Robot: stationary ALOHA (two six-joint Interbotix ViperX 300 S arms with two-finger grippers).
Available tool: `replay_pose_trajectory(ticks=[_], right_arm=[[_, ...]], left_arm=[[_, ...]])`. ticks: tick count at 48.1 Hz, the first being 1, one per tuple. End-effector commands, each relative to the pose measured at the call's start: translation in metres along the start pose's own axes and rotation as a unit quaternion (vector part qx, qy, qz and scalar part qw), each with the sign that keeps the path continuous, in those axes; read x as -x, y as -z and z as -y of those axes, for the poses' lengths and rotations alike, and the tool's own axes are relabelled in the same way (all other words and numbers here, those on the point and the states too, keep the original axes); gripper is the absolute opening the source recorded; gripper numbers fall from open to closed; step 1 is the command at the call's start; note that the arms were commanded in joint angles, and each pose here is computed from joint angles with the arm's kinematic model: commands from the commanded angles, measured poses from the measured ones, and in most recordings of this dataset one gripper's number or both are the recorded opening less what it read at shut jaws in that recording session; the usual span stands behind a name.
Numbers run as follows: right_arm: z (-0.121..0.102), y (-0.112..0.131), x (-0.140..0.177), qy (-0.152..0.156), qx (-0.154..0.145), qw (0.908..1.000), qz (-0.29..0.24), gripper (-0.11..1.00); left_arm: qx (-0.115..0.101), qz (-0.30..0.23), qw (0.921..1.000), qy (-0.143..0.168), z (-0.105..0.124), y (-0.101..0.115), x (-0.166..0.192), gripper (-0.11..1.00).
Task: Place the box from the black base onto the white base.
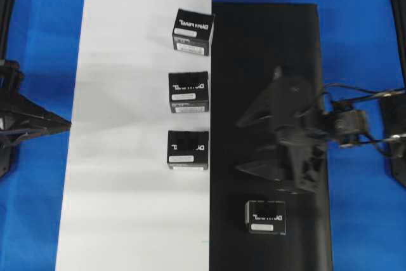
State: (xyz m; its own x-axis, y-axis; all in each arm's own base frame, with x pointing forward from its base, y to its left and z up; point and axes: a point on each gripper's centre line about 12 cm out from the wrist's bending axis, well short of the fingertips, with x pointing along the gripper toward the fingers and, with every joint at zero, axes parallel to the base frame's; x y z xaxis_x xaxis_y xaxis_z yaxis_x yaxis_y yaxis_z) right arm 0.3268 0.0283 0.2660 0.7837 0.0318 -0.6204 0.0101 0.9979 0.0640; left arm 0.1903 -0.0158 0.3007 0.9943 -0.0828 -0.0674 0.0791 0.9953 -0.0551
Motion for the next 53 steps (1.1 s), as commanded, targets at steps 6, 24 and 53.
replay_pose_trajectory(ticks=[6, 24, 53], right_arm=[[0.001, 0.008, 0.026, -0.007, -0.002, 0.9994, 0.035, 1.0], [0.007, 0.037, 0.07, -0.014, -0.001, 0.9965, 0.082, 1.0], [0.01, 0.055, 0.093, -0.018, -0.004, 0.9937, 0.111, 1.0]], left_arm=[[-0.001, 0.004, 1.0, 0.001, 0.001, -0.009, -0.001, -0.04], [-0.001, -0.019, 0.9998, -0.001, 0.0, -0.004, 0.0, -0.04], [-0.001, -0.022, 0.9998, -0.001, 0.0, -0.004, 0.003, -0.04]])
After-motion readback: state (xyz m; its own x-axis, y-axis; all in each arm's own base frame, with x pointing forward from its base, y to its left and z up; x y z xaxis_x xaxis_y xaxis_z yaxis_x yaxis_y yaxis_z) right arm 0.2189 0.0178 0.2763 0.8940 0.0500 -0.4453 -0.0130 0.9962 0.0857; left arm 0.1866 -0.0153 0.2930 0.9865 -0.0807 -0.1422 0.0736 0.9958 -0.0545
